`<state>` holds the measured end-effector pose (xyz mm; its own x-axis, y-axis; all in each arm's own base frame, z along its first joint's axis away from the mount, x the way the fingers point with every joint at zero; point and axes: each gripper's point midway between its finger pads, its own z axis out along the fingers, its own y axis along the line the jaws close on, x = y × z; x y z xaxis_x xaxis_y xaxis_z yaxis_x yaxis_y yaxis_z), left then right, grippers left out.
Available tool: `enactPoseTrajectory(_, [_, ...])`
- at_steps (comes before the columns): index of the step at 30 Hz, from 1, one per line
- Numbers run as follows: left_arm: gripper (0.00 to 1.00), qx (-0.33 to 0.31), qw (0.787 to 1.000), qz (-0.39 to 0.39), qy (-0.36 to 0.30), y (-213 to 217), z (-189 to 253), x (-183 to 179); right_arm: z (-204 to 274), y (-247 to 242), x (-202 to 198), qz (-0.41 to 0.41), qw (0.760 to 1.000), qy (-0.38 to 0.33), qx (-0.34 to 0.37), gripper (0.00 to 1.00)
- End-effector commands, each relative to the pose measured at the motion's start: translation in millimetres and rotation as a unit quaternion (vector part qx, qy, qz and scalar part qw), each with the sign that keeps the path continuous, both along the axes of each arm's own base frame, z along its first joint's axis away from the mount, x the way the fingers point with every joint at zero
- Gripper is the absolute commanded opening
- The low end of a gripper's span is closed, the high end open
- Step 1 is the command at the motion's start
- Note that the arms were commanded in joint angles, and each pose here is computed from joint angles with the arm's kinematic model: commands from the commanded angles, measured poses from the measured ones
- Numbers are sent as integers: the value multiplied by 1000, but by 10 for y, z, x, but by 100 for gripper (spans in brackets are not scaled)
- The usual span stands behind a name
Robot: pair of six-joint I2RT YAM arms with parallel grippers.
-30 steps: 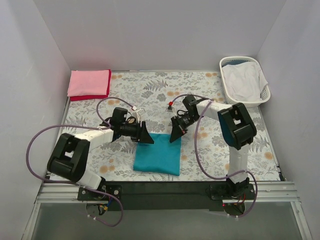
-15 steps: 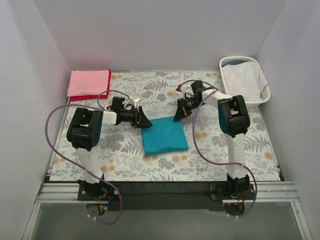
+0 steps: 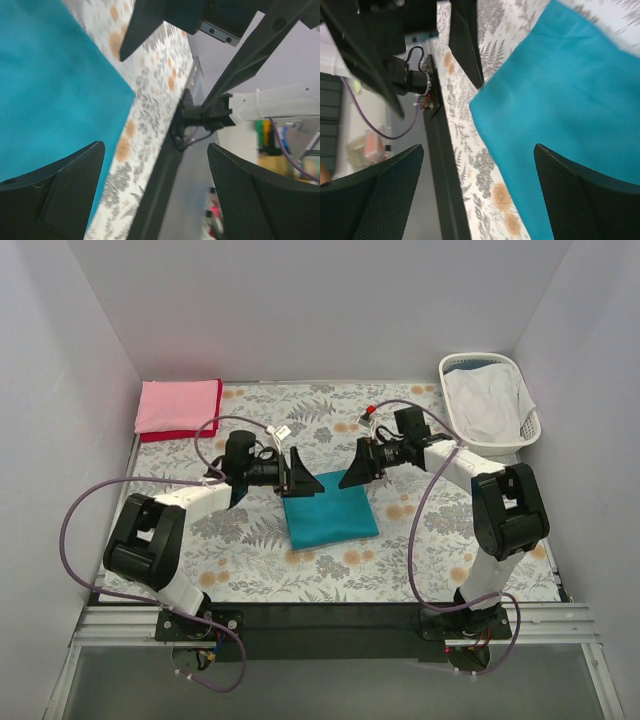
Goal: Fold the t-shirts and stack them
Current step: Fold the tshirt
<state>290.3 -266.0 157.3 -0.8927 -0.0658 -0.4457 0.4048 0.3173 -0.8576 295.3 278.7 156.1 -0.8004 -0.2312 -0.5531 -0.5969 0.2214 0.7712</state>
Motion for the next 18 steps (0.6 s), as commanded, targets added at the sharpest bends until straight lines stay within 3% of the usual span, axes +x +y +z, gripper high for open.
enactPoseTrajectory(1, [85, -7, 994, -7, 109, -161, -236, -291, -158, 155, -258, 24, 998, 57, 23, 98])
enactPoseTrajectory(8, [89, 25, 972, 41, 231, -38, -915, -192, -705, 183, -360, 13, 990, 138, -3, 98])
enactPoseTrajectory(12, [89, 47, 963, 72, 255, 199, -1303, 75, -1160, 127, -263, -11, 984, 172, -38, 98])
enactPoseTrajectory(15, [90, 48, 972, 68, 219, 306, -1296, 241, -1187, 113, -95, -23, 984, 171, -37, 98])
enactPoseTrajectory(18, [90, 38, 985, 45, 163, 312, -1007, 291, -829, 154, -54, -11, 990, 140, -12, 98])
